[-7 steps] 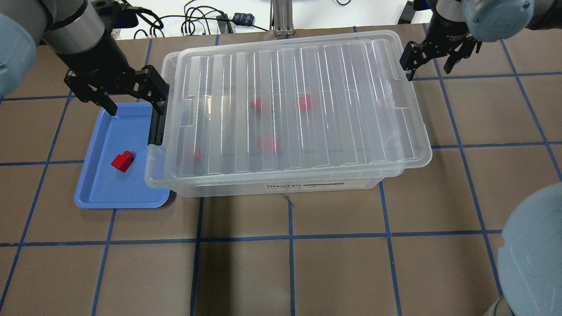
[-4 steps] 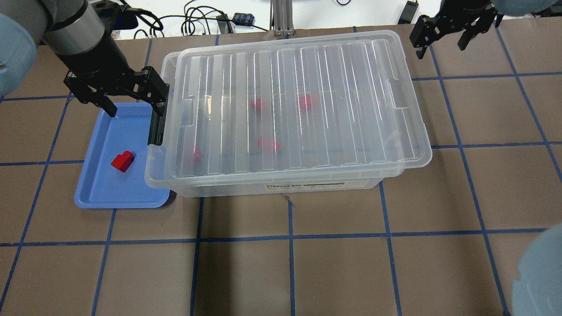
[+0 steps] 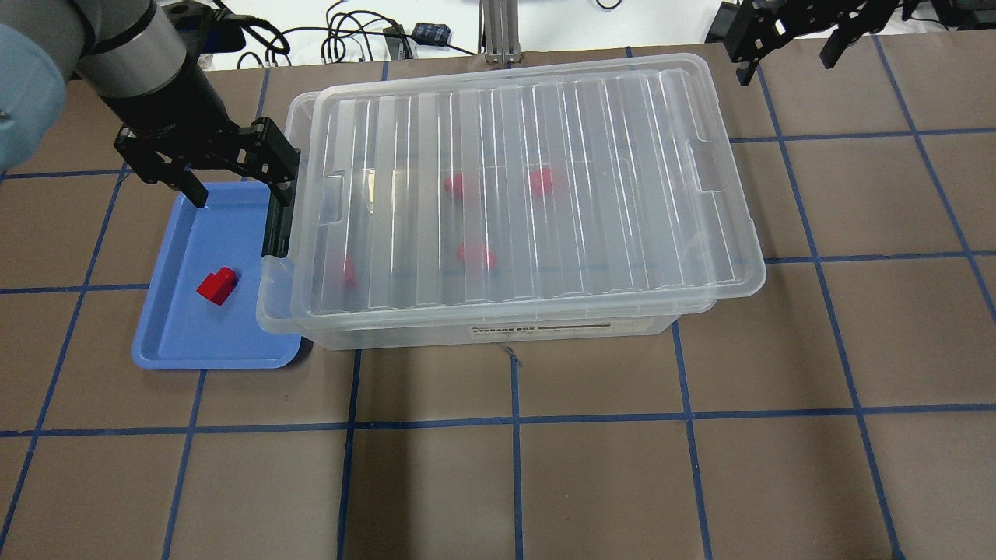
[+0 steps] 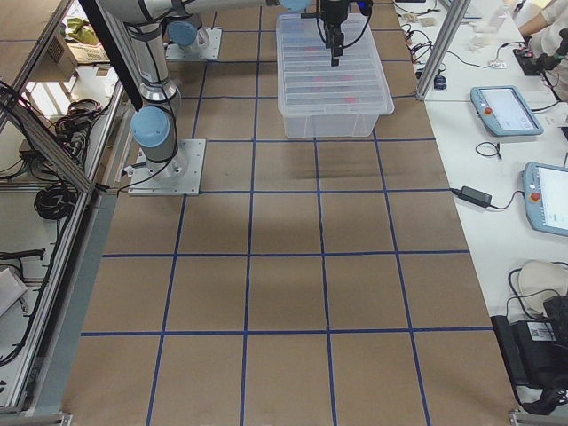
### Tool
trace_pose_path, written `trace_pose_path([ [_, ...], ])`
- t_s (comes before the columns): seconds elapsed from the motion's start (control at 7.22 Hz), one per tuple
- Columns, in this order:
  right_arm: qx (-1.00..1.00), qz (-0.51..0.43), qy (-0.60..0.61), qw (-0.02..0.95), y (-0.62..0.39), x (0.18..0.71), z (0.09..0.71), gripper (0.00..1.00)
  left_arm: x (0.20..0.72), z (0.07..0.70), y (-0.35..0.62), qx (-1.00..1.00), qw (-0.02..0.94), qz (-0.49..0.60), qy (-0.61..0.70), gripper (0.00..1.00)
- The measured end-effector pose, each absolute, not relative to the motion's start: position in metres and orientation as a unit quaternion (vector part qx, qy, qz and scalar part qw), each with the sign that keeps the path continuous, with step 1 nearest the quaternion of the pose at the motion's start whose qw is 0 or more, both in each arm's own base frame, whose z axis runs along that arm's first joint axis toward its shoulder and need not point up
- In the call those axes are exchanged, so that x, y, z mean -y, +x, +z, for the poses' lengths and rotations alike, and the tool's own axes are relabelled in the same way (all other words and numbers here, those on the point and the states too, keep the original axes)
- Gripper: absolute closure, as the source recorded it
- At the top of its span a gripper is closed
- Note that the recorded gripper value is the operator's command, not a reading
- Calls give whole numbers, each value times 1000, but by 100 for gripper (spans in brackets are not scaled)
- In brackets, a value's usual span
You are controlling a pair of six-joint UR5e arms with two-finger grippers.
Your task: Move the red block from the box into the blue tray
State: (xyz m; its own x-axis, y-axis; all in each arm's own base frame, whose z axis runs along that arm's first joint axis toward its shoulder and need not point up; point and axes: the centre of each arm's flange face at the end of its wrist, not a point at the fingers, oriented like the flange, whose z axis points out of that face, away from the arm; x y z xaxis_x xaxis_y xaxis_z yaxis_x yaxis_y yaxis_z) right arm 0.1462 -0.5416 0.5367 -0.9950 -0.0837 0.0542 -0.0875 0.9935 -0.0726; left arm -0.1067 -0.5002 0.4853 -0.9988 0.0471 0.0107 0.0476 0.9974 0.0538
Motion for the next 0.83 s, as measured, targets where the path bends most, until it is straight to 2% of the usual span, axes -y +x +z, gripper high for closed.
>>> trace_pose_path([
  [0.28, 999, 32, 25, 24, 166, 507, 526, 0, 500, 485, -108, 999, 5, -27, -25, 0],
  [0.83, 999, 45, 22, 22, 169, 498, 522, 0, 500, 484, -108, 999, 6, -28, -25, 0],
])
